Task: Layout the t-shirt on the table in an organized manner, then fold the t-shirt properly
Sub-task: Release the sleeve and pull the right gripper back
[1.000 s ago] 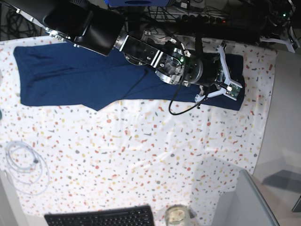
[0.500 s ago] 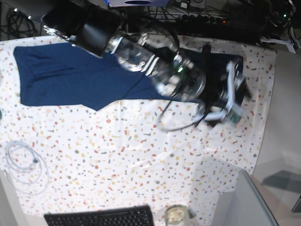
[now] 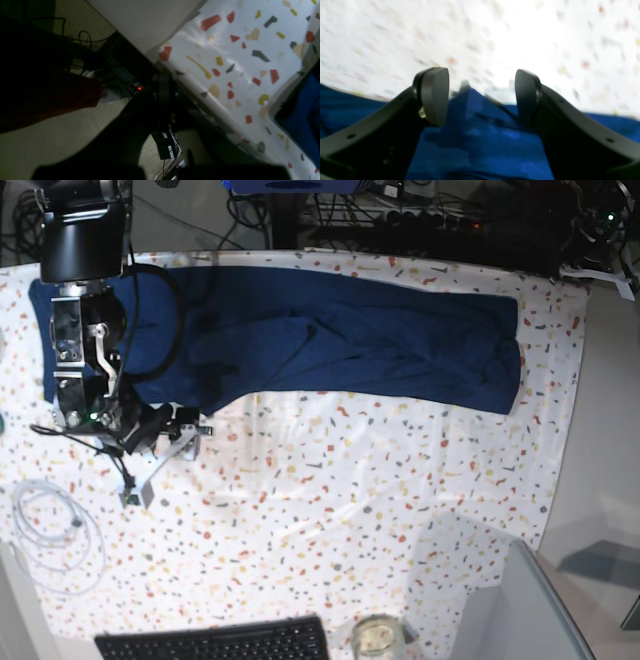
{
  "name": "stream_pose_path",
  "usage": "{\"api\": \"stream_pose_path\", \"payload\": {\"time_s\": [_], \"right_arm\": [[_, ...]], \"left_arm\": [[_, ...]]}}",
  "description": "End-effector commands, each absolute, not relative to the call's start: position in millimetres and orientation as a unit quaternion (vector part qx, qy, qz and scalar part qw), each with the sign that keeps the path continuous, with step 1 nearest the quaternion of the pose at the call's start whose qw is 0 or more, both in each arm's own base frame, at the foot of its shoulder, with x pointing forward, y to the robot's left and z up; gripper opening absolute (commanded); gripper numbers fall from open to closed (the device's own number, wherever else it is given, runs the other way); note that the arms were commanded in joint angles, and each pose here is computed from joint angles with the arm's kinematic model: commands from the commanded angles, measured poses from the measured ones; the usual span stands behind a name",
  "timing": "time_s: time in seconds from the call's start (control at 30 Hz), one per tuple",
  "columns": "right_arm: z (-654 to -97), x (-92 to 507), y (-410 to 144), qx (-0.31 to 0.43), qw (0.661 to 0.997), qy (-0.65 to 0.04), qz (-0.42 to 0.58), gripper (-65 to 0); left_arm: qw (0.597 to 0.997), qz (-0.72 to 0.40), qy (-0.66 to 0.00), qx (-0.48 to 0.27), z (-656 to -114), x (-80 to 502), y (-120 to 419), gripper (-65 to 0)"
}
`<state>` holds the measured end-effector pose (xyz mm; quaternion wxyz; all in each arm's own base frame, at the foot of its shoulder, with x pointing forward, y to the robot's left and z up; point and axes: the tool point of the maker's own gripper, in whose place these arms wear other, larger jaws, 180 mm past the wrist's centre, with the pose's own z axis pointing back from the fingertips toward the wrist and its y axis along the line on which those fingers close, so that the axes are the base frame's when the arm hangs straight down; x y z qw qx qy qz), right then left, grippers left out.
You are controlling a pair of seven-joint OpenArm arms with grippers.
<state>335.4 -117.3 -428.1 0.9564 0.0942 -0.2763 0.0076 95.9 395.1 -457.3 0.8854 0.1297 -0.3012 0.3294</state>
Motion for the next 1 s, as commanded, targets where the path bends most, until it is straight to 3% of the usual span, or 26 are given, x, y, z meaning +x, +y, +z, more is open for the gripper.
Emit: {"api": "stream_pose_path", "payload": {"time_s": [0.0, 0.23, 0.53, 0.6, 0.73, 0.77, 0.97], "right_arm": [[-414, 352, -106, 0.110, 0.947, -0.302, 0.013, -26.1], [-455, 343, -88, 0.107, 0.966, -0.233, 0.039, -26.3], [-483, 339, -83, 0.104, 0.966, -0.234, 0.044, -27.3], [-485, 339, -84, 0.103, 0.965, -0.236, 0.042, -34.1], [-479, 340, -85, 0.105, 0.963, -0.245, 0.039, -61.2], [-479, 336, -85, 0.106, 0.962, -0.247, 0.040, -65.0], [-452, 323, -88, 0.106, 0.949, -0.291, 0.057, -64.8]], "left_arm": [[0.879, 0.322, -0.323, 0.139, -445, 106, 404, -65.0], [0.880, 0.322, -0.321, 0.139, -446, 104, 404, -65.0], [0.881, 0.319, -0.317, 0.145, -446, 101, 408, -65.0], [0.882, 0.319, -0.317, 0.145, -446, 101, 407, -65.0], [0.882, 0.319, -0.317, 0.145, -446, 101, 407, -65.0], [0.882, 0.319, -0.317, 0.145, -446, 101, 407, -65.0], [0.881, 0.317, -0.318, 0.147, -444, 102, 410, -65.0]]}}
